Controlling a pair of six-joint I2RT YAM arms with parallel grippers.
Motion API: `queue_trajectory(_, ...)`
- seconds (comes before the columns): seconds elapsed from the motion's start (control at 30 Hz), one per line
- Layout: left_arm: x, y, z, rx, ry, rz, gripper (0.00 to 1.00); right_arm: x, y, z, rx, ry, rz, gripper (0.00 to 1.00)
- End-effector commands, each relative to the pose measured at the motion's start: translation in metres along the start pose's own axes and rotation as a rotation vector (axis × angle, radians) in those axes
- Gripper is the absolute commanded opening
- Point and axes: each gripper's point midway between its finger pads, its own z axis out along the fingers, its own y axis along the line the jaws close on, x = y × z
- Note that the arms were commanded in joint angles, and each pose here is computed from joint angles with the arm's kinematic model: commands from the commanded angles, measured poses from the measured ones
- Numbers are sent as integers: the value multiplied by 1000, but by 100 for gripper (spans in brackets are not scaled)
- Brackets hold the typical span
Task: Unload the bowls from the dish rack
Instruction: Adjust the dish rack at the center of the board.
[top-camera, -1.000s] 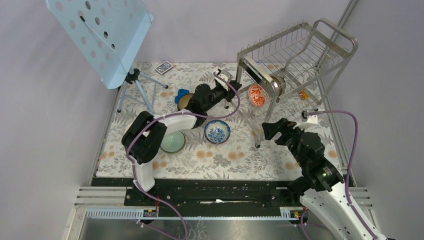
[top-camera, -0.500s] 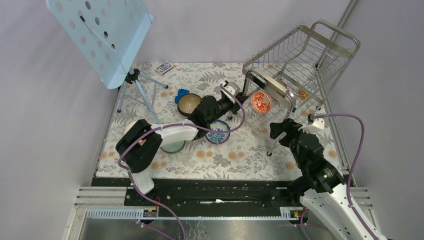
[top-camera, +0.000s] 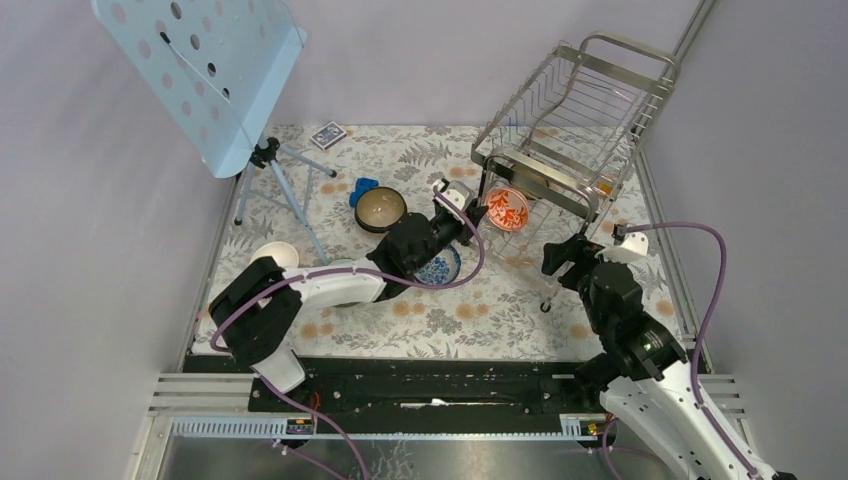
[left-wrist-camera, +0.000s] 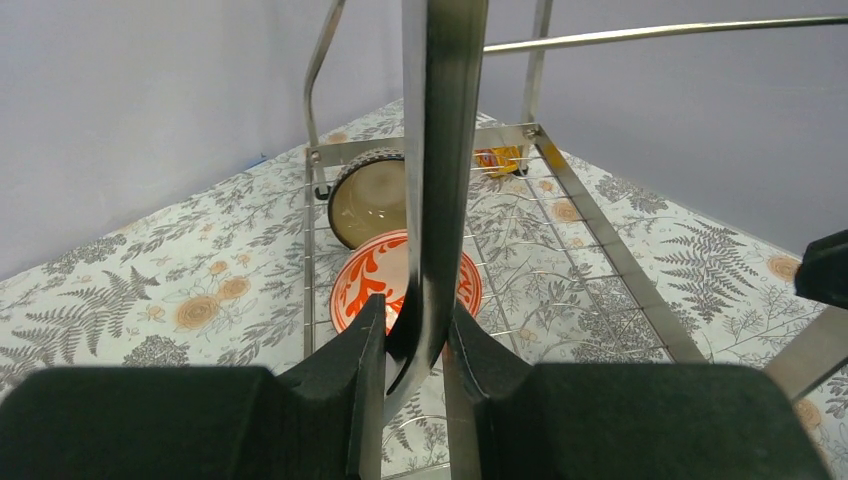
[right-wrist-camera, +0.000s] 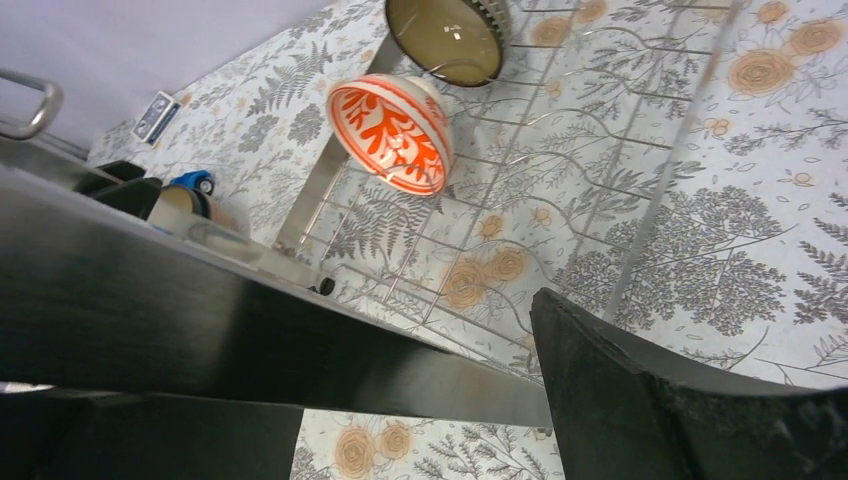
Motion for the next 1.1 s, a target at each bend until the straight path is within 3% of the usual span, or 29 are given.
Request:
queue_trajectory(0.0, -46, -62, -15, 175, -105, -125, 0, -11, -12, 9, 94, -46, -30, 82)
queue_trajectory(1.07, -16, -152, 0, 306, -33, -261, 0, -36, -58, -5, 325, -181, -67, 89)
